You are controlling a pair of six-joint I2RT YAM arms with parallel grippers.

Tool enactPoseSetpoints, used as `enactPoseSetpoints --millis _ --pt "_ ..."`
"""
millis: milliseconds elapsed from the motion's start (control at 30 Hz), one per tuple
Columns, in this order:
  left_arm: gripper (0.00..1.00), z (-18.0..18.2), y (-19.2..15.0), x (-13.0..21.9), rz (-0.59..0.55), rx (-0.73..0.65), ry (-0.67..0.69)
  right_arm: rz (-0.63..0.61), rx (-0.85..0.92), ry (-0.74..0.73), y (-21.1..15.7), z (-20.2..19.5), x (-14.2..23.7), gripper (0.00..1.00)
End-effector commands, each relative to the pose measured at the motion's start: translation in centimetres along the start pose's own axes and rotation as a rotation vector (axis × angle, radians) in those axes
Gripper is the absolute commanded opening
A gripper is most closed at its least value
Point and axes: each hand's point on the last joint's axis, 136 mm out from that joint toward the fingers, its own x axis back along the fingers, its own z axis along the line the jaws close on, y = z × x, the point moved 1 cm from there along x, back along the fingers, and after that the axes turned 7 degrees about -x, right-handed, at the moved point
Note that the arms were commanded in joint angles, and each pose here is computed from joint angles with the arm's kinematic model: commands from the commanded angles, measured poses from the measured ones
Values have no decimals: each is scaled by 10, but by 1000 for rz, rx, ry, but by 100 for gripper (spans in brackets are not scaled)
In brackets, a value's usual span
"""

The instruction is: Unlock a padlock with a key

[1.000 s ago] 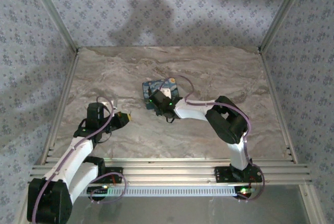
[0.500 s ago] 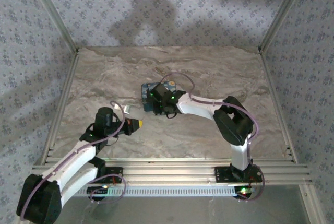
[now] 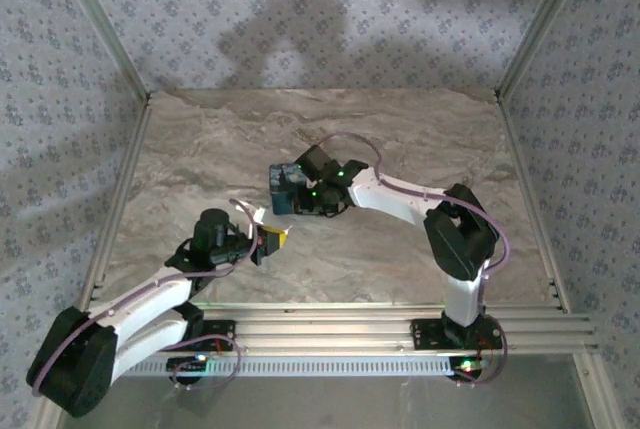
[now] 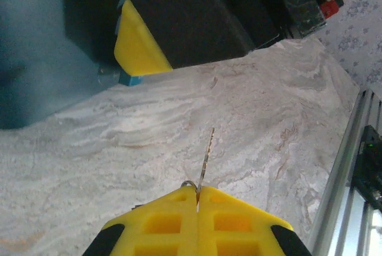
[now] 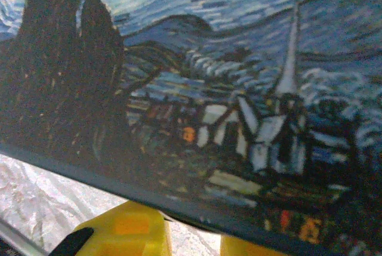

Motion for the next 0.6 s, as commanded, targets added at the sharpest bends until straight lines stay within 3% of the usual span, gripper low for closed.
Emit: enactPoseSetpoints --millis 0,567 --pt "0 -4 23 -4 -83 -103 -17 20 -40 109 6 23 25 0" --pt "0 2 35 -26 -147 -61 -62 107 -135 242 15 19 46 0"
